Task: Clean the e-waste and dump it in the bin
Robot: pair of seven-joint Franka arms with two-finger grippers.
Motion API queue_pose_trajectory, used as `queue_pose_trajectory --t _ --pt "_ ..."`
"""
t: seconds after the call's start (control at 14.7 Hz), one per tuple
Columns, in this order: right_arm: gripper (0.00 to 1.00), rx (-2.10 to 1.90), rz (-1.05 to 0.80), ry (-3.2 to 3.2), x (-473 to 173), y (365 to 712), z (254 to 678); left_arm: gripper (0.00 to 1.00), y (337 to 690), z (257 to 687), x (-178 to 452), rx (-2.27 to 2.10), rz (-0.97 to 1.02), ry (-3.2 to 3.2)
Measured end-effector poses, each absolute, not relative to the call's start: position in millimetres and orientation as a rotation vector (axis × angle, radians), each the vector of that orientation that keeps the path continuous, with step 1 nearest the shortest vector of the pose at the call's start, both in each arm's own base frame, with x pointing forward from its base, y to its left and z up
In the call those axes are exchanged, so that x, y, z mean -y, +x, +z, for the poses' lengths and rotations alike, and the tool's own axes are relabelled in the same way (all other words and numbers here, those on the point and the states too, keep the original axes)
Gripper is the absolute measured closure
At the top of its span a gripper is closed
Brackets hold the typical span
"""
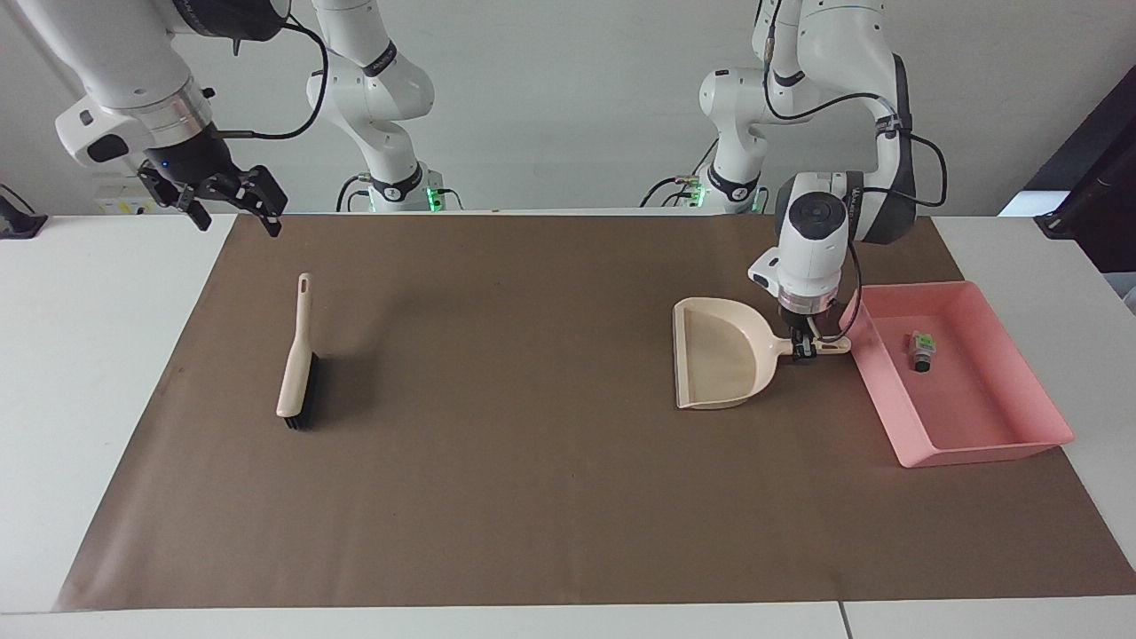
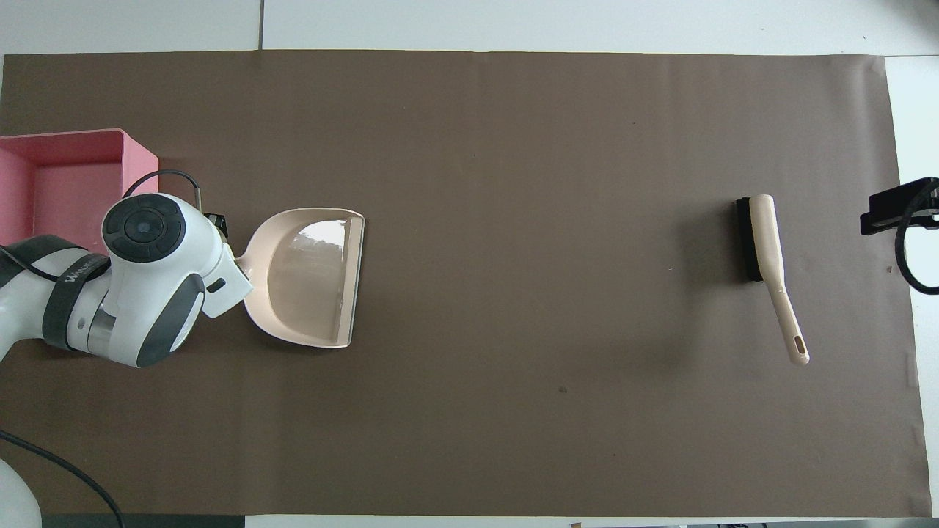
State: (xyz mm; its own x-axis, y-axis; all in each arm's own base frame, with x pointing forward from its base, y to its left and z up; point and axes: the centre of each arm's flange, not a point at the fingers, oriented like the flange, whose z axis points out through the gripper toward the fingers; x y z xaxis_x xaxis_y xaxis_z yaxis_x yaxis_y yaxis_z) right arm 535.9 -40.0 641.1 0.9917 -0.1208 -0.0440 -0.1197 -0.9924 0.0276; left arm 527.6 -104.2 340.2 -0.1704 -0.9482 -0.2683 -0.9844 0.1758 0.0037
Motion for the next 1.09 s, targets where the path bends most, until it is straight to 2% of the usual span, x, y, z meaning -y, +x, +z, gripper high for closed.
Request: queue_pose_trajectory --t 0.41,0.61,0.68,0.82,0.89,0.95,1.09 --pt "0.0 0.126 -0.07 3.112 15 537 641 0.67 525 341 113 -2.221 0.262 -1.898" --pt "0.0 0.137 -0.069 3.111 9 537 641 0.63 524 348 118 -2.171 0.236 -1.938" --pt "0.0 0.139 -0.069 3.111 10 537 641 0.56 525 355 118 -2.161 0.219 -1.94" --pt "0.0 0.14 -0.069 3.111 10 537 641 0.35 525 374 118 -2.13 0.172 -1.946" --pt "0.0 0.14 -0.069 3.111 10 537 641 0.35 524 384 117 -2.107 0.152 -1.958" --pt "0.0 0.141 -0.069 3.111 10 537 641 0.3 521 394 114 -2.072 0.149 -1.986" --pt "0.0 0.142 -0.066 3.111 10 537 641 0.11 514 414 104 -1.944 0.16 -2.099"
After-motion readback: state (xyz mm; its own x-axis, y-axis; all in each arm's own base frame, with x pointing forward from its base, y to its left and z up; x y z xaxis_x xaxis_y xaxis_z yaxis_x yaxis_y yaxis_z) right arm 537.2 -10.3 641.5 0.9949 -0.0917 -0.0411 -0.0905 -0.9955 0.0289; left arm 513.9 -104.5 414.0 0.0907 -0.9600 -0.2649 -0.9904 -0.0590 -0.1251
